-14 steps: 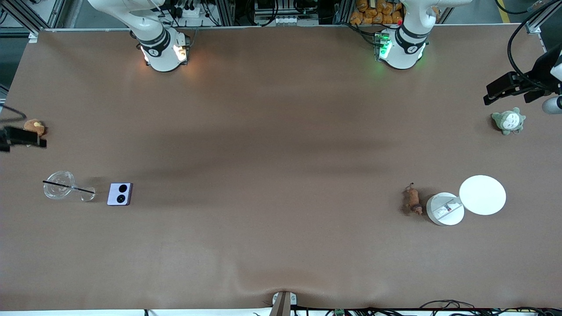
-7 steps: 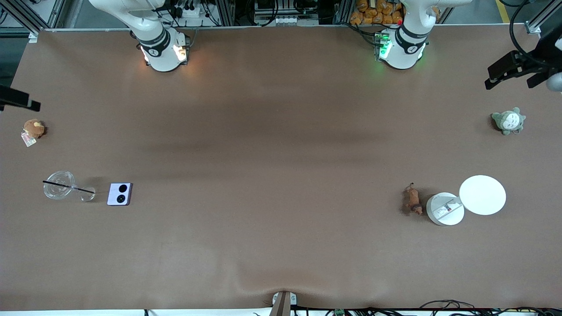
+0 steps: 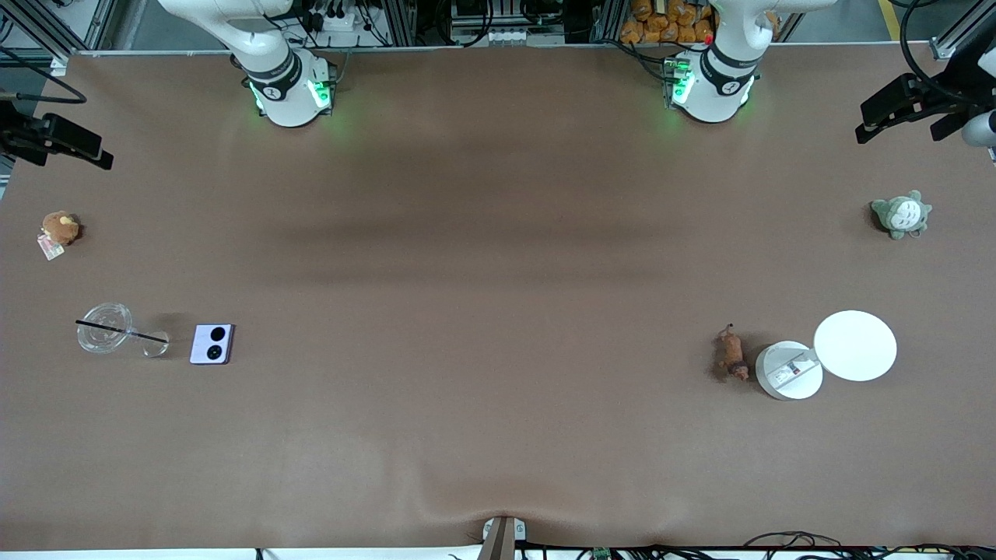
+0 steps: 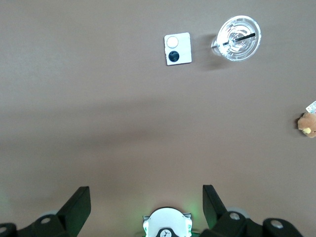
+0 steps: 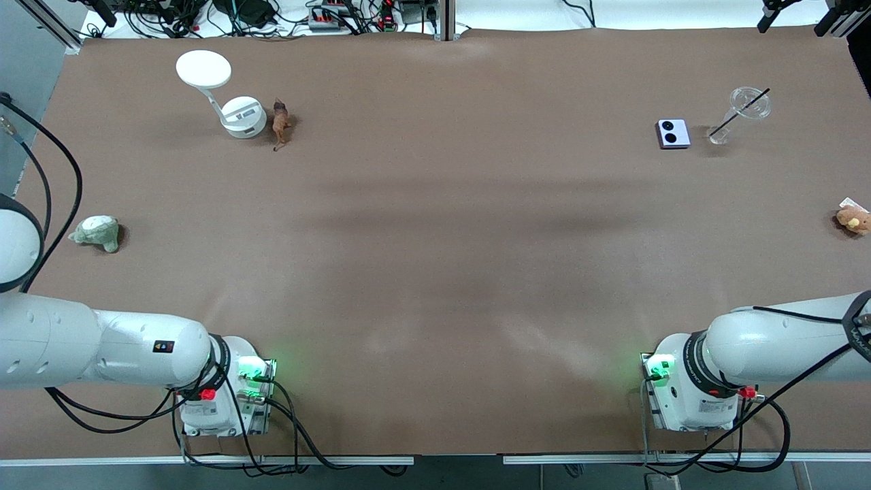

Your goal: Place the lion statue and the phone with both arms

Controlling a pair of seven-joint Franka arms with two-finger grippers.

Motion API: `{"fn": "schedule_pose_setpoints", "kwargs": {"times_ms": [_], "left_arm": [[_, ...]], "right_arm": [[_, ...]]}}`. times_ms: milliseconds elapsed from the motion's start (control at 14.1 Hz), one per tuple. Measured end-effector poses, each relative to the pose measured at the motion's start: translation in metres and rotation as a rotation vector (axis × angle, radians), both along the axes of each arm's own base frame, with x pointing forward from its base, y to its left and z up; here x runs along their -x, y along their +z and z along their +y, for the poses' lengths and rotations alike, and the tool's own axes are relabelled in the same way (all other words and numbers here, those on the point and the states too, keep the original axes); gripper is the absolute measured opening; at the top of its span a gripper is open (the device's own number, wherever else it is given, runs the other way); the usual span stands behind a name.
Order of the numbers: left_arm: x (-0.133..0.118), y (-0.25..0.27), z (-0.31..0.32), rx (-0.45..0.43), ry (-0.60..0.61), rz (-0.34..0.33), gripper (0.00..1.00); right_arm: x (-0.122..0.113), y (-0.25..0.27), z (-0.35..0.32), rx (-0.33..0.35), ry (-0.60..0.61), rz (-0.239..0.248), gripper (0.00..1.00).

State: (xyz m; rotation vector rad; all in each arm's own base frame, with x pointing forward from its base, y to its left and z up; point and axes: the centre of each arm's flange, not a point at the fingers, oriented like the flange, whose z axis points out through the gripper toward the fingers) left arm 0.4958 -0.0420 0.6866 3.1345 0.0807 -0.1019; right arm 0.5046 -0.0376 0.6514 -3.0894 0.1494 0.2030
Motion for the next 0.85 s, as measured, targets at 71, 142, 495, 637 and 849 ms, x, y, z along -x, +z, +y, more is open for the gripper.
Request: {"fn": "schedule_pose_setpoints", "kwargs": {"times_ms": [71,142,495,637,849], "left_arm": [[0.0014,0.0006,-0.0040,-0.002,0.009,0.002,1.00],[0.0027,0.0011,-0.0082,-0.004,0.011,0.003,1.00],[0.0033,0.0019,-0.0081,-0.008,0.013,0.002,1.00],[0.0033,0.0021,-0.0071,-0.010,0.015,0.001,1.00],[0.0029,0.0031,-0.0018,-0.010,0.023,-0.001,1.00]], "right_arm": [[0.0004,0.0028,-0.0005,0.001,-0.001,-0.012,1.00],[0.0003,0.0040,-0.0004,0.002,-0.001,-0.017,1.00],[-0.0026,0.0071,-0.0010,0.005,0.059,-0.037,1.00],[-0.0030,0.0069,-0.0013,0.006,0.071,-0.038,1.00],[-0.0033,0.0068,-0.0002,0.007,0.075,-0.038,1.00]]}}
